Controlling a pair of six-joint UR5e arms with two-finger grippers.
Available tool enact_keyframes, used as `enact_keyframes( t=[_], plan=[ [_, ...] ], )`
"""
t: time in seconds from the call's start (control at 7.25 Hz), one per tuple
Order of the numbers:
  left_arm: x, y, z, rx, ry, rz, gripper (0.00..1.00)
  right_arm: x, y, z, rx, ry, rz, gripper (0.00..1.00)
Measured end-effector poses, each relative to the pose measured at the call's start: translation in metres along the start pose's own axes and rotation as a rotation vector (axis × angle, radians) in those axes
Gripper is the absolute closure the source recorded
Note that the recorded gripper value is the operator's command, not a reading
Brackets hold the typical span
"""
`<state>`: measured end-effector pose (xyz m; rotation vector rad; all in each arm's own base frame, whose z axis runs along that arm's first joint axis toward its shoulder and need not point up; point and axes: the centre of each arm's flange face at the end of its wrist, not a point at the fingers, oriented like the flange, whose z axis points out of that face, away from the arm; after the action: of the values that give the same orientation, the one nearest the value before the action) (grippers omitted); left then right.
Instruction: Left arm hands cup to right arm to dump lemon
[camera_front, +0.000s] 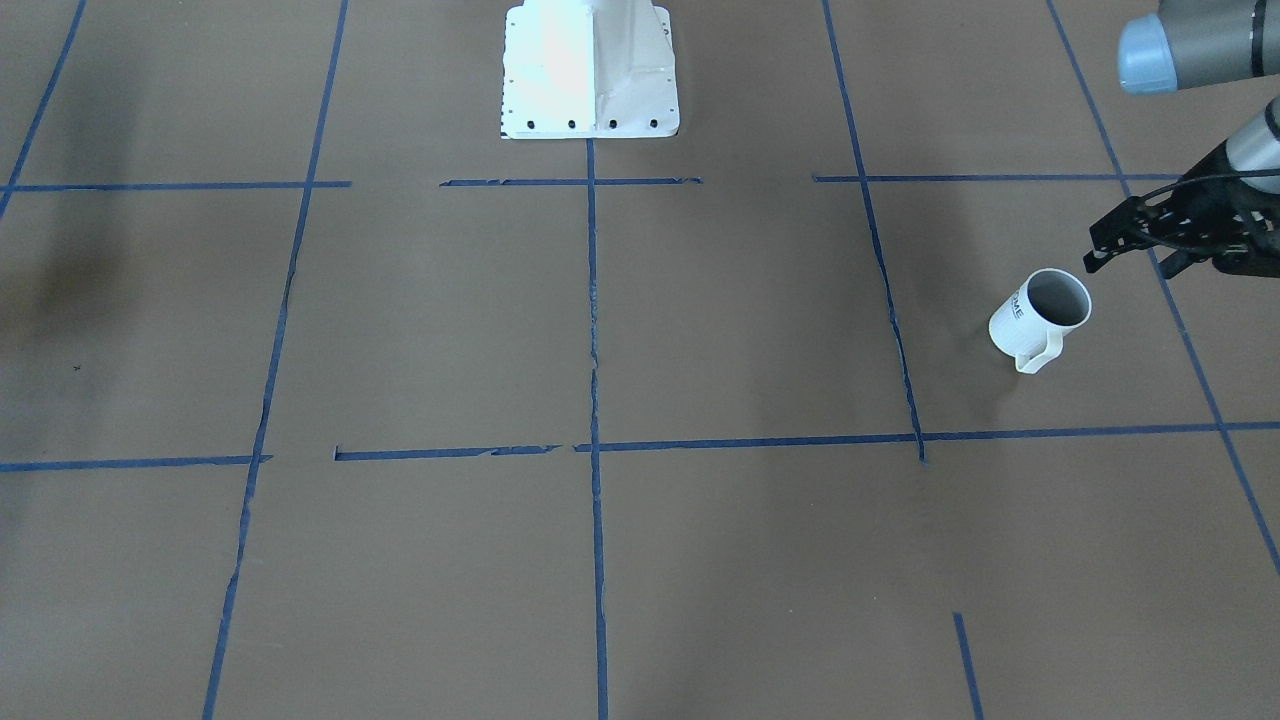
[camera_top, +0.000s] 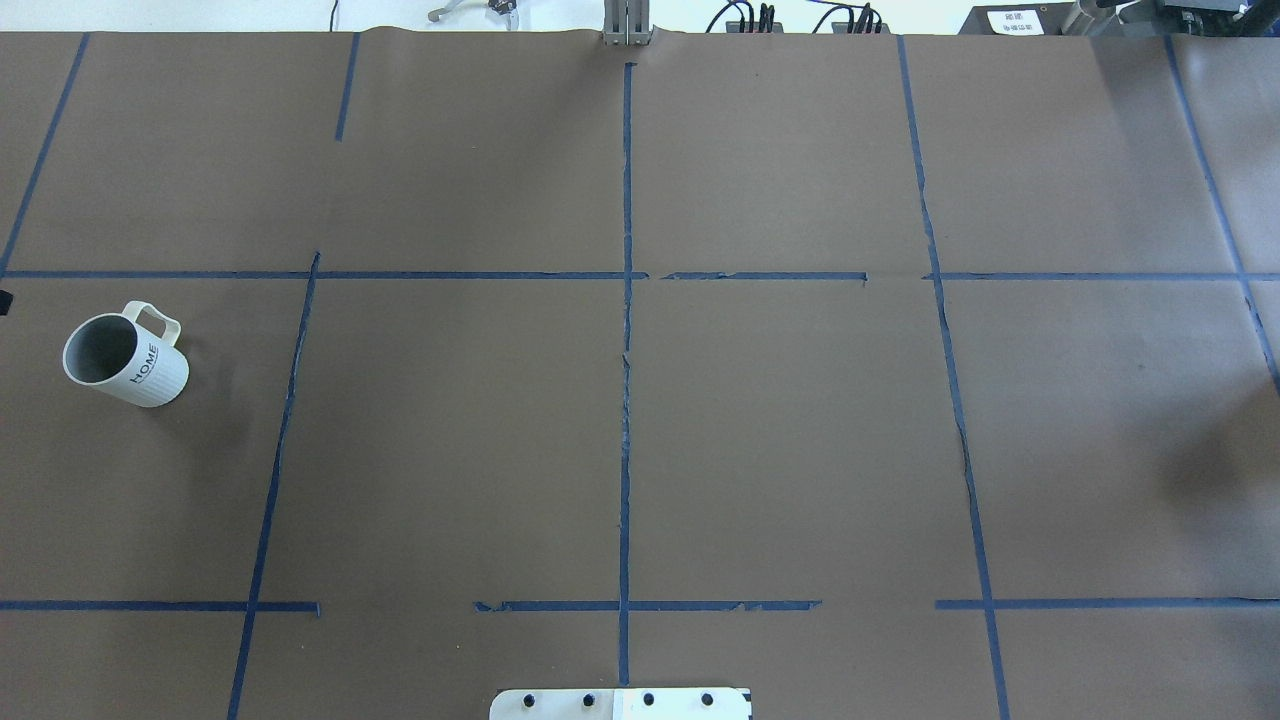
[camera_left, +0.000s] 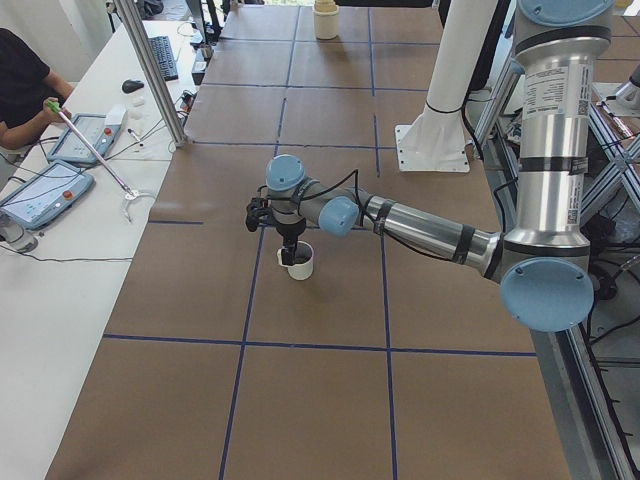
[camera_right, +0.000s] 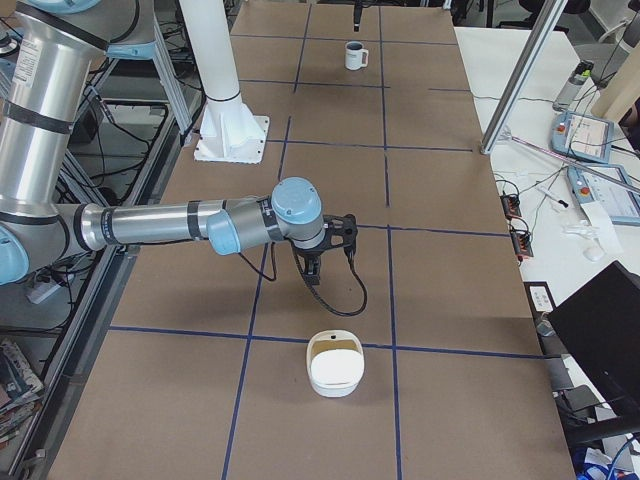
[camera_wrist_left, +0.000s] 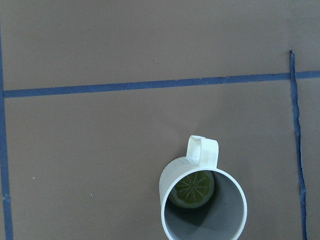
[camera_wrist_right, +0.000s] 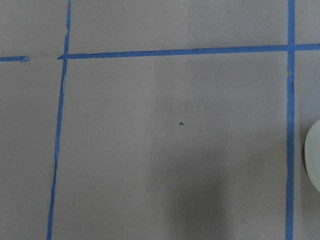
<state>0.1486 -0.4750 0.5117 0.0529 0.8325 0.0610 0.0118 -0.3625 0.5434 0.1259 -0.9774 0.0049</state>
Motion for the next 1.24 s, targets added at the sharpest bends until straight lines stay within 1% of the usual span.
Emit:
enact_keyframes(
  t=[0.28,0.41,0.55,0.69,0.83,0.97,1.1,1.24],
  plan=[
    [-0.004,-0.001,0.031,-0.012,-0.014,-0.001,0.0,-0.003,0.0,0.0,0.005,-0.003,-0.008,0.0],
    [-0.006,0.001,0.044,-0.023,-0.015,-0.009,0.04,-0.003,-0.001,0.0,0.005,-0.003,-0.01,0.0],
    [-0.006,0.002,0.053,-0.034,-0.016,-0.017,0.25,-0.004,-0.001,0.0,0.005,-0.004,-0.012,0.0],
    [-0.005,0.004,0.06,-0.046,-0.018,-0.018,0.77,-0.005,0.0,0.0,0.004,-0.01,-0.015,0.0],
    [-0.003,0.006,0.068,-0.06,-0.02,-0.014,0.96,-0.006,0.0,0.0,0.001,-0.019,-0.017,0.0],
    [-0.001,0.008,0.074,-0.07,-0.021,-0.011,1.0,-0.008,0.0,0.001,-0.003,-0.026,-0.023,0.0],
    [-0.001,0.01,0.078,-0.077,-0.022,-0.01,1.0,-0.013,0.0,0.003,-0.003,-0.034,-0.04,0.0],
    [0.0,0.01,0.078,-0.079,-0.018,-0.014,1.0,-0.02,-0.002,0.006,0.004,-0.045,-0.076,0.0]
  ],
)
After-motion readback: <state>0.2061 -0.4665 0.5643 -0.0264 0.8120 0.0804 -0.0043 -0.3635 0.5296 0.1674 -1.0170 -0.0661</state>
